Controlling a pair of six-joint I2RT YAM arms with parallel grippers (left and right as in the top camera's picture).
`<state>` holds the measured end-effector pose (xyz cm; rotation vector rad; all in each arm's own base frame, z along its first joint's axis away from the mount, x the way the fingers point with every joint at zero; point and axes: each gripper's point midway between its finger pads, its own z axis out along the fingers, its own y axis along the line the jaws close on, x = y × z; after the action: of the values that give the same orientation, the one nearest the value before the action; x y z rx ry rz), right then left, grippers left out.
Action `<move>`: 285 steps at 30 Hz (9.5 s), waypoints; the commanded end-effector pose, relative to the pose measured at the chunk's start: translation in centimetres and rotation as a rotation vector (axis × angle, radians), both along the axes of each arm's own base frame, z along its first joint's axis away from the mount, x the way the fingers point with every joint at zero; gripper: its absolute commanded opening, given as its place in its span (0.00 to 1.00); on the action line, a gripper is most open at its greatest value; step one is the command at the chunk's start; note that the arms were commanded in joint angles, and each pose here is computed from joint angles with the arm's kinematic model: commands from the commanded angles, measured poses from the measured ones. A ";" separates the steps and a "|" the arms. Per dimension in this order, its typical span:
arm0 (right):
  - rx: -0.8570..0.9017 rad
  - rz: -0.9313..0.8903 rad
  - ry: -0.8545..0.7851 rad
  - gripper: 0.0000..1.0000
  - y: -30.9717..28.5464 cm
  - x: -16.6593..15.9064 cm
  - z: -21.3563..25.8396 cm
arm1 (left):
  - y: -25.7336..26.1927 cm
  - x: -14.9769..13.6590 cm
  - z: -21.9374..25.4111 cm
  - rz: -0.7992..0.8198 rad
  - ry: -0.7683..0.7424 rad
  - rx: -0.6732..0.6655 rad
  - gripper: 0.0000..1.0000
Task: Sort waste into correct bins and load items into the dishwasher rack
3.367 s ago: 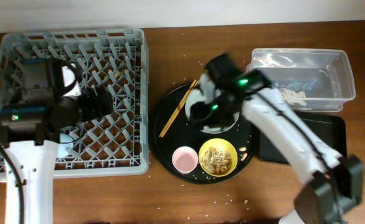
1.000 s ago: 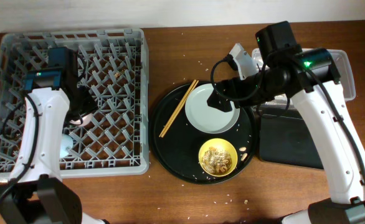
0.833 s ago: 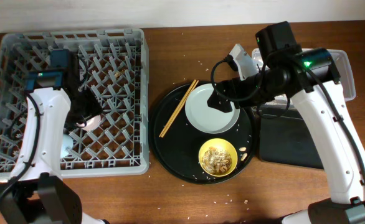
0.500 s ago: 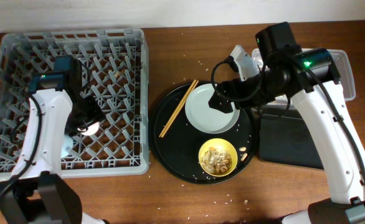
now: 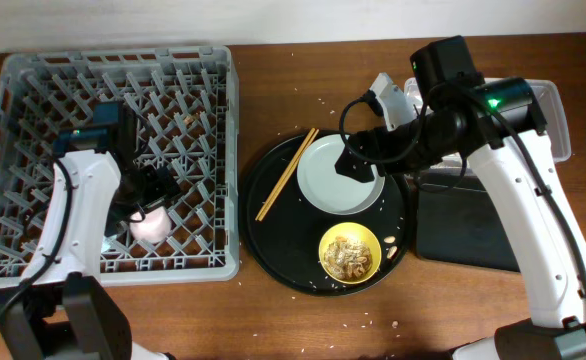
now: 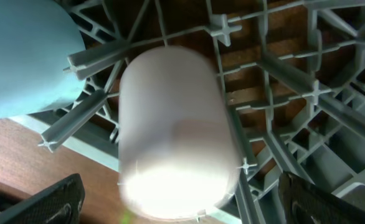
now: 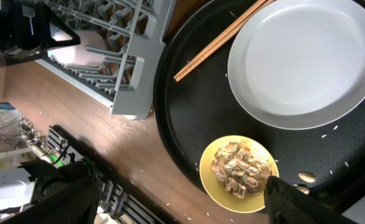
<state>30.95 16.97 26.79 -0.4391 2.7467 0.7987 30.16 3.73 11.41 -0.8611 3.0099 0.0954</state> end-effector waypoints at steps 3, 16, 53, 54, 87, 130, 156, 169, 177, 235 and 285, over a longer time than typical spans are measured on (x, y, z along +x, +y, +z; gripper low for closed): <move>-0.003 -0.005 -0.015 0.86 0.0 -0.2 0.5 | -0.5 4.2 12.5 -0.091 -0.262 -0.025 0.99; -0.246 -0.420 0.410 0.48 4.8 -7.7 -21.3 | -11.7 5.4 20.0 -0.833 -0.602 -0.241 0.99; 0.542 -0.366 -0.174 0.04 -17.6 -2.5 -11.3 | -11.7 5.4 20.0 -0.833 -0.602 -0.241 0.99; 0.559 -0.365 -0.215 0.04 -17.9 -2.8 -11.3 | -11.7 5.4 20.0 -0.833 -0.602 -0.241 0.99; 0.683 -0.544 -0.088 0.04 -17.8 -0.2 -11.3 | -11.7 5.4 20.0 -0.833 -0.602 -0.241 0.99; -0.169 -0.161 0.008 0.64 5.1 3.9 -14.3 | -11.8 6.6 20.7 -0.842 -0.660 -0.223 0.99; -0.248 -0.742 -1.029 0.98 -18.4 -8.3 -10.3 | -11.8 6.6 20.7 -0.842 -0.660 -0.223 0.99; -0.159 -0.714 -1.159 0.98 -17.3 -6.3 -11.2 | -12.4 6.8 21.1 -0.822 -0.681 -0.262 0.99; -0.159 -0.713 -1.159 0.98 -17.3 -6.3 -11.2 | -21.5 10.9 10.7 -0.941 -0.440 -0.039 0.99; -0.159 -0.714 -1.159 0.98 -17.3 -6.3 -11.2 | -24.7 7.5 -10.5 -1.016 -0.006 0.017 0.00; -0.159 -0.714 -1.159 0.98 -17.3 -6.3 -11.2 | -26.3 12.7 -9.6 -1.014 -0.163 0.112 0.46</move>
<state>24.60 -0.33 15.93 0.0829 1.6416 0.0467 43.16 -23.84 2.74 0.6790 2.8491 0.1057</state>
